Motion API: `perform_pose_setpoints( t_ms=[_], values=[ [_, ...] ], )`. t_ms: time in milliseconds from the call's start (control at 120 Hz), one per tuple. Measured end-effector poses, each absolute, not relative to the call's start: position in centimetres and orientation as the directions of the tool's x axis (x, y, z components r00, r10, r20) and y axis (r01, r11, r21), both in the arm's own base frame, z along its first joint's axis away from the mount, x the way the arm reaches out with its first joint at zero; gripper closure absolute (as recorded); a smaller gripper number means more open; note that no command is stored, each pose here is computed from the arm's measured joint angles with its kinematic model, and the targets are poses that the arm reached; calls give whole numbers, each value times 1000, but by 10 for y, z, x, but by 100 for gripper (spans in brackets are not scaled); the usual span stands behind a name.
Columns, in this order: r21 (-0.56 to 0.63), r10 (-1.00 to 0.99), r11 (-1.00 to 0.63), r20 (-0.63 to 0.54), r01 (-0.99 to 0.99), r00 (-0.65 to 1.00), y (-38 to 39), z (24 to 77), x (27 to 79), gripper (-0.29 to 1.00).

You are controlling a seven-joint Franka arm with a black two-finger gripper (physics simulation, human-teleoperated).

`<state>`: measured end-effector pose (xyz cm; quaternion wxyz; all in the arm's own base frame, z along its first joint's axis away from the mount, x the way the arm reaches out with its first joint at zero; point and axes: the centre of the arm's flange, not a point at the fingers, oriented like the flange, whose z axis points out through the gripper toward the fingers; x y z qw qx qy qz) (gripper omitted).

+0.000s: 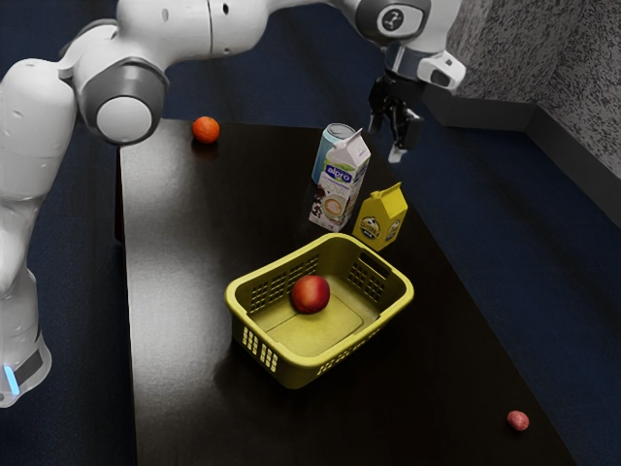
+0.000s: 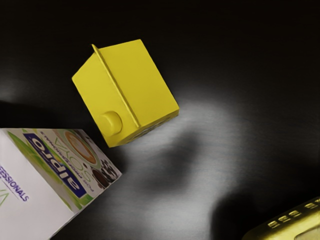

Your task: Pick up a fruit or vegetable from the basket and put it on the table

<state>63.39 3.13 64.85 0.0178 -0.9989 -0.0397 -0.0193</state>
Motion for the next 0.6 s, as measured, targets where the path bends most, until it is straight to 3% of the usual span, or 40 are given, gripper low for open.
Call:
perform_pose_setpoints(
  t_ms=[250,450,600],
  values=[
    [-11,43,-999,37,43,998,29,643,638,0],
    [-5,-235,-972,65,-235,970,-4,638,657,0],
    [-7,-505,-862,94,-506,858,-50,645,656,0]
  ],
)
